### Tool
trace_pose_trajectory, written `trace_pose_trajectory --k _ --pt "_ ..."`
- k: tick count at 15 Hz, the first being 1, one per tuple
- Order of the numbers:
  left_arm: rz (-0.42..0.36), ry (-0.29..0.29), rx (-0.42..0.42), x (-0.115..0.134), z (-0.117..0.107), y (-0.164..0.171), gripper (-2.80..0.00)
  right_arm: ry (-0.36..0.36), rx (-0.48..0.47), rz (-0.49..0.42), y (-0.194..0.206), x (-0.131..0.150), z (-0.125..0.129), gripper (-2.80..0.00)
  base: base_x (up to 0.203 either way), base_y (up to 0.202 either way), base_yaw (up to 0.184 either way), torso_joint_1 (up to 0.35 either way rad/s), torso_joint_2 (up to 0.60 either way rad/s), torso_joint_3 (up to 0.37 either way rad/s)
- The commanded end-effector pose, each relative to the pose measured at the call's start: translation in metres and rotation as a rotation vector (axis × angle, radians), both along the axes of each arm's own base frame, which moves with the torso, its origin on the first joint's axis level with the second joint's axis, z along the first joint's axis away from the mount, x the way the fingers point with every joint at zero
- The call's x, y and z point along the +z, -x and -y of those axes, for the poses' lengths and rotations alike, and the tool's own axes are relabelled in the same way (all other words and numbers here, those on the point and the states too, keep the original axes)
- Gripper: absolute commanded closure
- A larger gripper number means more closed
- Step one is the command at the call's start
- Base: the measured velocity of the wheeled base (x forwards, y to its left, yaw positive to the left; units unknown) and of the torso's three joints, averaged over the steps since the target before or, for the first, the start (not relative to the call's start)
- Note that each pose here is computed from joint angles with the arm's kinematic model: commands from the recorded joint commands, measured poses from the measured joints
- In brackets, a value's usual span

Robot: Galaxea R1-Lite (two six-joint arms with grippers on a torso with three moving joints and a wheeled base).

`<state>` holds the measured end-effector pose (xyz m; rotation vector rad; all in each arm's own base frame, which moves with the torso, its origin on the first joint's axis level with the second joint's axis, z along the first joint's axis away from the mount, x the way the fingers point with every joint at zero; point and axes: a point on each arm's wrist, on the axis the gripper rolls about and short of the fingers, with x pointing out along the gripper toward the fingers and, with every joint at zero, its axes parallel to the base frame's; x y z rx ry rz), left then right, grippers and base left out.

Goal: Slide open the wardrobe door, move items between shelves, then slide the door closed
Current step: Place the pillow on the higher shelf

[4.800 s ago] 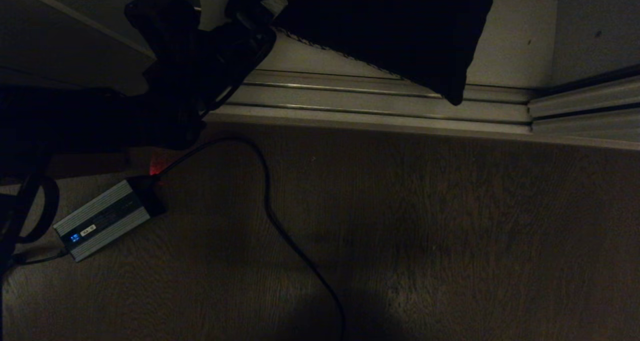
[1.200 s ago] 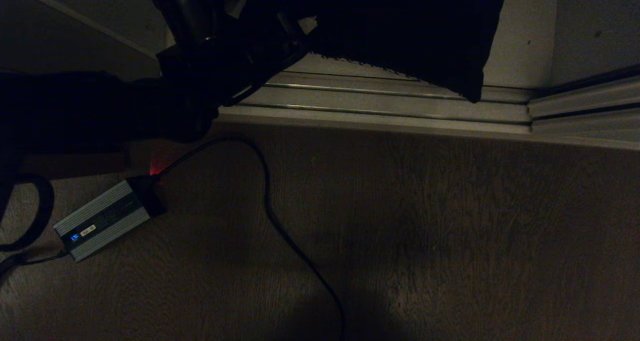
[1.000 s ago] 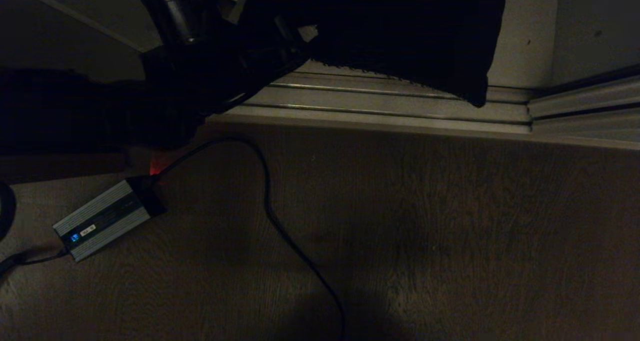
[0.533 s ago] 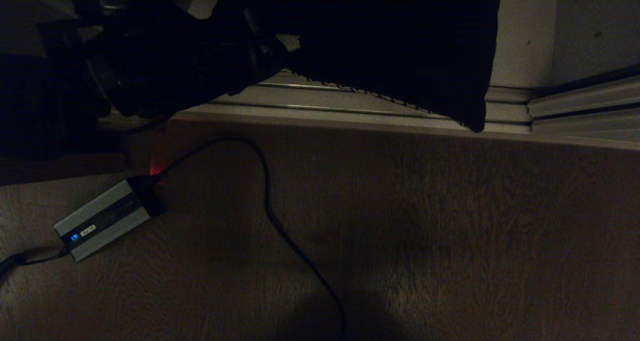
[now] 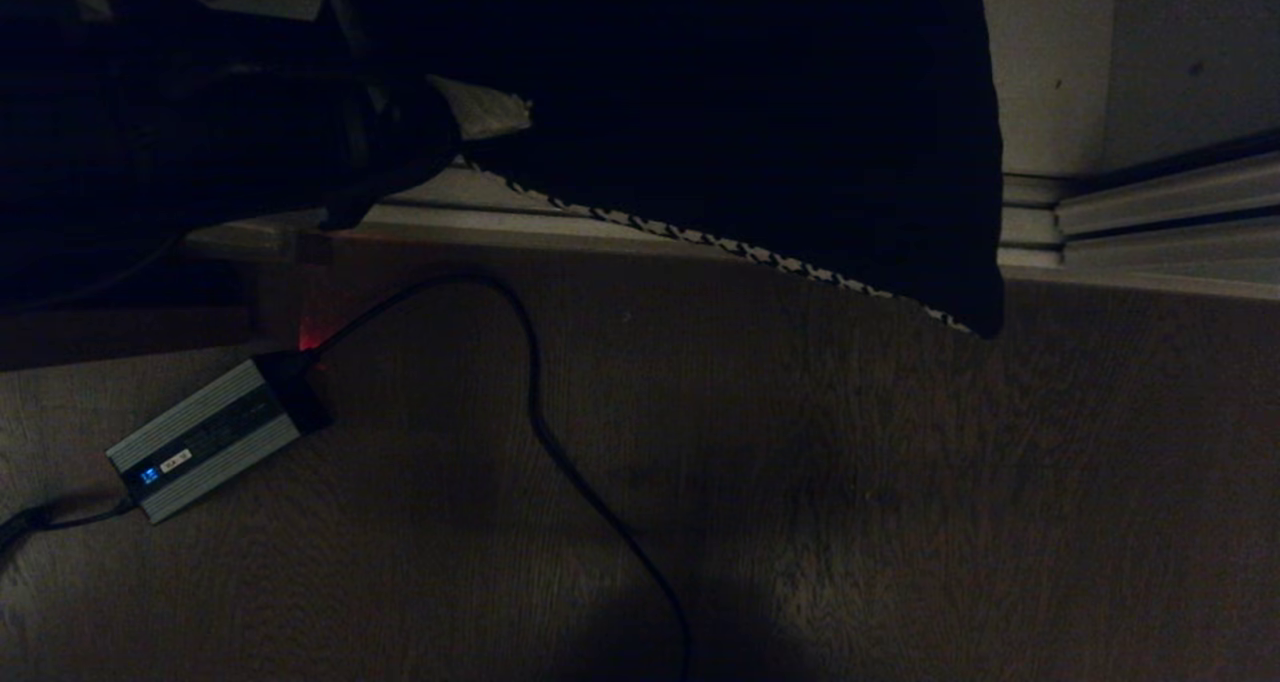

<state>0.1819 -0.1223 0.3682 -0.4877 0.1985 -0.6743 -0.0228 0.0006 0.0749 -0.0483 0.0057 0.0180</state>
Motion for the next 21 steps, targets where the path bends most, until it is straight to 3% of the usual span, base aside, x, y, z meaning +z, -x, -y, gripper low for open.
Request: trace_pose_trajectory --k 1,5,12,18,21 --pt "-0.001 0.003 -0.032 0.007 -0.016 0.034 0.0 0.001 0.001 -0.003 0.0 -0.001 0.0 0.0 0.0 0.0 0.0 0.0 0.0 0.0" --pt "-0.065 -0.056 -0.077 0.0 -0.032 0.068 0.0 0.001 0.001 -0.003 0.0 -0.001 0.0 0.0 0.0 0.0 0.0 0.0 0.0 0.0" --pt "0.058 -0.212 -0.135 0.003 -0.051 0.1 0.0 0.001 0.001 -0.003 0.0 -0.001 0.0 0.0 0.0 0.0 0.0 0.0 0.0 0.0" --pt "0.185 -0.266 -0.133 0.008 -0.065 0.117 0.0 0.001 0.001 -0.003 0.0 -0.001 0.0 0.0 0.0 0.0 0.0 0.0 0.0 0.0" --pt "0.195 -0.264 -0.12 0.009 -0.067 0.119 0.0 0.001 0.001 -0.003 0.0 -0.001 0.0 0.0 0.0 0.0 0.0 0.0 0.0 0.0"
